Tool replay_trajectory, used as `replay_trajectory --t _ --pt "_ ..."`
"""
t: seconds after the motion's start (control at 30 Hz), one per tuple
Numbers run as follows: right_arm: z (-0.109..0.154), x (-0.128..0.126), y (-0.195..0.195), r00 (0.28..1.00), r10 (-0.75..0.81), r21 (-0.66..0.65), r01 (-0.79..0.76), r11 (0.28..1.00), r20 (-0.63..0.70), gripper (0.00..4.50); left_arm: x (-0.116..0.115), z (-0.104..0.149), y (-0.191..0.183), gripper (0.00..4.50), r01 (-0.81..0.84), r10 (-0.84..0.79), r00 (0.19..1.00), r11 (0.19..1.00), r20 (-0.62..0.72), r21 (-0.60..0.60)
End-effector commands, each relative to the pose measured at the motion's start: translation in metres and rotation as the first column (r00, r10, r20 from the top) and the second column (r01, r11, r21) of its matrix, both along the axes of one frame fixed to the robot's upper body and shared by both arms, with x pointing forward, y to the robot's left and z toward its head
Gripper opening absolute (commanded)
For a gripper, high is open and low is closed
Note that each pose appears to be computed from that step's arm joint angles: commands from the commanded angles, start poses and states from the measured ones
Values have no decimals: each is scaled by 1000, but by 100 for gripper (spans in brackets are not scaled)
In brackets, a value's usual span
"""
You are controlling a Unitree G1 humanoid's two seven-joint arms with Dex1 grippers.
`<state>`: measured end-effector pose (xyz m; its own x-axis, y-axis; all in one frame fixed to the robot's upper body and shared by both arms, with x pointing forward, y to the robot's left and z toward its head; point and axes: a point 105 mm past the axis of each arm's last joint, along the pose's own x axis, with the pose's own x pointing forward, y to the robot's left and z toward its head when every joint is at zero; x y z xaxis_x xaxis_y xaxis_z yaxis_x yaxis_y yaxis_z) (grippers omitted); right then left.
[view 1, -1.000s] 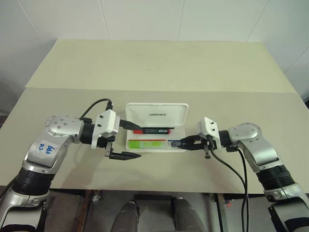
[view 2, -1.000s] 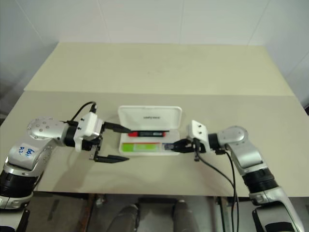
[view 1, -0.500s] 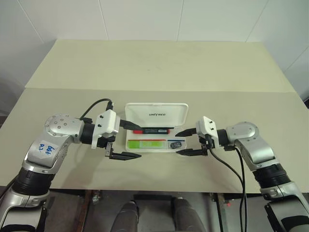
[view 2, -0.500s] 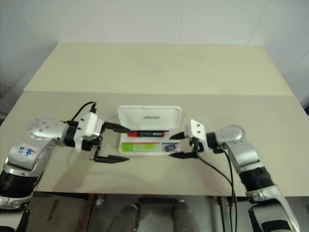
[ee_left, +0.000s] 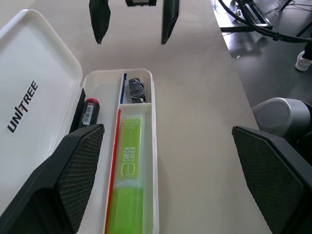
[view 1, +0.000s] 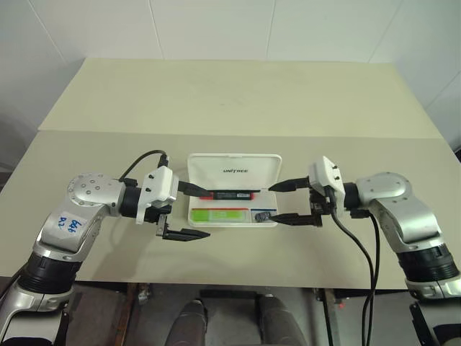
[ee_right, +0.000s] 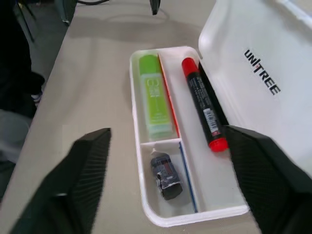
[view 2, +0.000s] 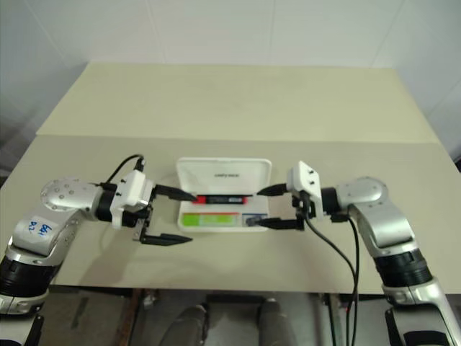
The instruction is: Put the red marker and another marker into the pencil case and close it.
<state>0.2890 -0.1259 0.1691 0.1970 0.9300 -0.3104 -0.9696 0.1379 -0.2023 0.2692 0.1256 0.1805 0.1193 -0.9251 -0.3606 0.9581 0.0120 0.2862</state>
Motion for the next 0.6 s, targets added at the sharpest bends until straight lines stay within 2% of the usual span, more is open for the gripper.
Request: replay_trajectory --t 0.03,0.13,0.33,0.6 --pt "20 -10 -6 997 -29 28 28 999 68 447 -1 10 1 450 -8 9 999 1000 45 -27" --pt "31 -13 -11 994 -80 71 75 995 71 447 -1 10 2 450 -20 22 999 999 41 -44" --pt "62 -23 -10 973 -207 255 177 951 98 447 4 17 5 450 -85 87 996 986 7 -141" --pt "66 -36 -1 974 -170 249 130 960 147 447 3 19 4 450 -58 59 998 987 0 -152"
